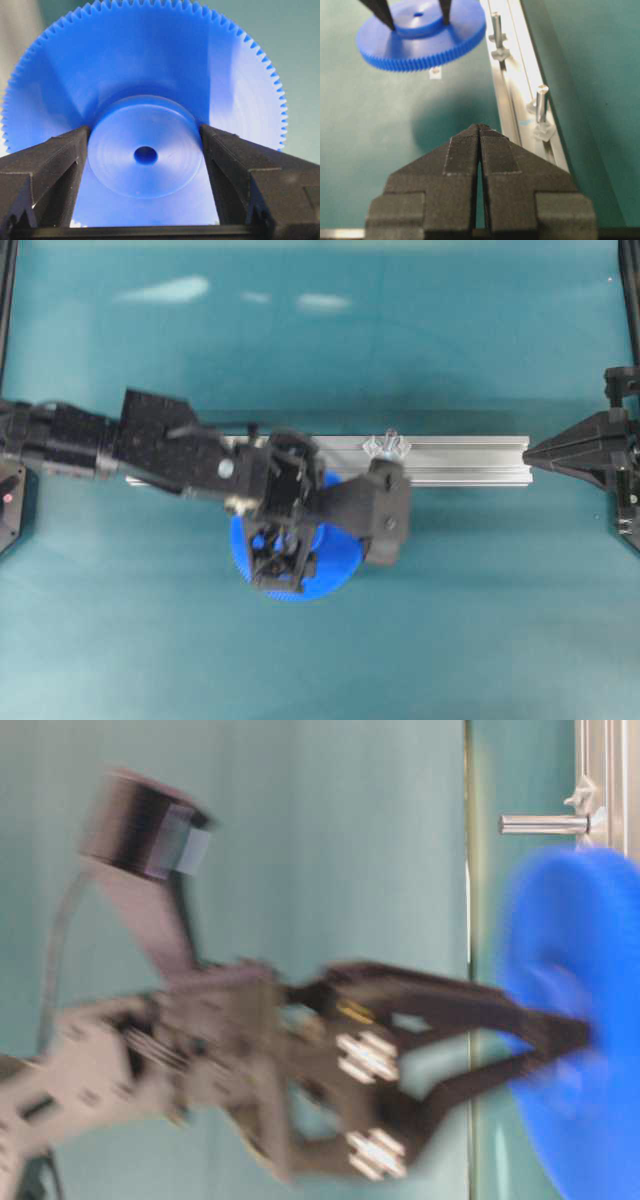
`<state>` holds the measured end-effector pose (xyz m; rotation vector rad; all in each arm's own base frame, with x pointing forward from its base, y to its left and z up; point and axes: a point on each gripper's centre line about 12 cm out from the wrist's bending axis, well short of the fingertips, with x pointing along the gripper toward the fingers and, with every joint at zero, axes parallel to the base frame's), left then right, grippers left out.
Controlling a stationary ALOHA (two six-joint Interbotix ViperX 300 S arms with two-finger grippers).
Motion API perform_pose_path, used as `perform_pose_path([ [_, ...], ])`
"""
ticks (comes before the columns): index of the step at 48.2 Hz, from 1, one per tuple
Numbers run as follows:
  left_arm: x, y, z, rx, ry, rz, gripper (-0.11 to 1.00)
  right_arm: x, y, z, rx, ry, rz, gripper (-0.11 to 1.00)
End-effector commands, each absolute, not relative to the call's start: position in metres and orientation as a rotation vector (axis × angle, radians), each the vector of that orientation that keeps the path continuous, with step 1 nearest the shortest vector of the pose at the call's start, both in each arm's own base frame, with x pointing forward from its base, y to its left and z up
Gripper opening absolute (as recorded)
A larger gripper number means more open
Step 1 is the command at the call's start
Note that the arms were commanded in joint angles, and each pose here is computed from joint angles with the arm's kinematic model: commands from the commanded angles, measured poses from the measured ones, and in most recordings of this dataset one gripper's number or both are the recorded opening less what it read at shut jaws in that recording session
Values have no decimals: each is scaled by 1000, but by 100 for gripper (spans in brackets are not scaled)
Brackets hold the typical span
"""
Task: Insert the large gear onto the shaft.
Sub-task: 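Lift the blue gear off the table with the left gripper, then carry the gear over the right shaft on the rail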
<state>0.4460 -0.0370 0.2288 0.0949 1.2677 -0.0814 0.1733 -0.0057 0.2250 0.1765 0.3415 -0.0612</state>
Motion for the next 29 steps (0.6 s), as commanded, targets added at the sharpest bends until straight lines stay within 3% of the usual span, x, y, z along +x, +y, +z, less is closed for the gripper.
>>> perform_pose_path([
  [1,452,-26,278,104,1156,-71,76,174,-6,229,184,332,-62,3],
  [14,468,-6,303,171,1150,-90,76,171,-6,229,182,320,-61,3],
  [29,476,-1,286,186,1220,-102,76,170,-6,229,178,317,-60,3],
])
